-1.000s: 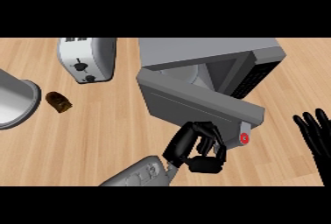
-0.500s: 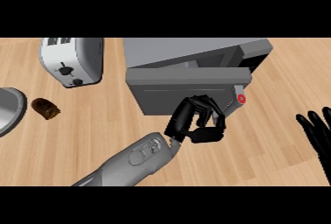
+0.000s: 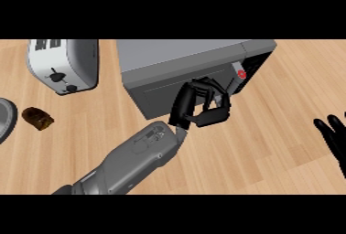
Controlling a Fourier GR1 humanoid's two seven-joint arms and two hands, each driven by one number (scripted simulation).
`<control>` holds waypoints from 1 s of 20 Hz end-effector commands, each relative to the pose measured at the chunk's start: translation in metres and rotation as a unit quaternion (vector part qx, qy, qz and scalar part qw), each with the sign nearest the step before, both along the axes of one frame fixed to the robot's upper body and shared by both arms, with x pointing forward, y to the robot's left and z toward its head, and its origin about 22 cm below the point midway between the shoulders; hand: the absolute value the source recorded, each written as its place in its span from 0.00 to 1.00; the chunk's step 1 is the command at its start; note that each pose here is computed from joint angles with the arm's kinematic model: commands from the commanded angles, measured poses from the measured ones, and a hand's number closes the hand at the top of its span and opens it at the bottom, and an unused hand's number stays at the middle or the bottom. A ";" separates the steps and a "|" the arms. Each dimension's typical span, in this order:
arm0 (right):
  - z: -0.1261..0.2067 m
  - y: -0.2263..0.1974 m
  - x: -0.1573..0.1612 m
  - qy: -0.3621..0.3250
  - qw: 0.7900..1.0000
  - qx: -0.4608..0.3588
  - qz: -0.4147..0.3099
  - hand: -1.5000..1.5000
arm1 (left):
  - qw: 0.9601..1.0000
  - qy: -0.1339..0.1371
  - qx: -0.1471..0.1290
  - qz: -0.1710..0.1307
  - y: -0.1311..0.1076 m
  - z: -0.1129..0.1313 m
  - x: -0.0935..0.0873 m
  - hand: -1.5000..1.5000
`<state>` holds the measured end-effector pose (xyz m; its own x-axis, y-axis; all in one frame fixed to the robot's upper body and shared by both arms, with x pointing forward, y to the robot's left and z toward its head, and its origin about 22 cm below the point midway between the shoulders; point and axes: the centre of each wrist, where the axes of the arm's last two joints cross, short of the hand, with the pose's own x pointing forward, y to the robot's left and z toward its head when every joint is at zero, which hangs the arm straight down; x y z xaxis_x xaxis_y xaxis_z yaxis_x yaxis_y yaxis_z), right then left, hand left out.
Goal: Pick up the milk, place it into the microwave and close the microwave
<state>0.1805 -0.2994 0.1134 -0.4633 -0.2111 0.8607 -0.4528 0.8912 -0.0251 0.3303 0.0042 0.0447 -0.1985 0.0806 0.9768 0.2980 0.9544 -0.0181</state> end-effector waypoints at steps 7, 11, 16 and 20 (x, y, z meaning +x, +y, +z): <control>0.017 -0.003 0.002 -0.012 1.000 -0.002 0.013 0.00 | 0.999 -0.015 -0.029 0.022 0.003 0.009 0.020 1.00; 0.024 -0.002 0.004 -0.015 1.000 0.002 0.017 0.00 | 0.999 -0.021 -0.039 0.028 0.004 0.007 0.020 1.00; 0.030 -0.007 0.006 -0.019 1.000 0.000 0.018 0.00 | 0.998 -0.023 -0.045 0.027 0.003 0.007 0.021 1.00; 0.035 -0.005 0.006 -0.022 0.999 0.000 0.028 0.00 | 0.998 -0.031 -0.041 0.034 0.005 0.001 0.021 1.00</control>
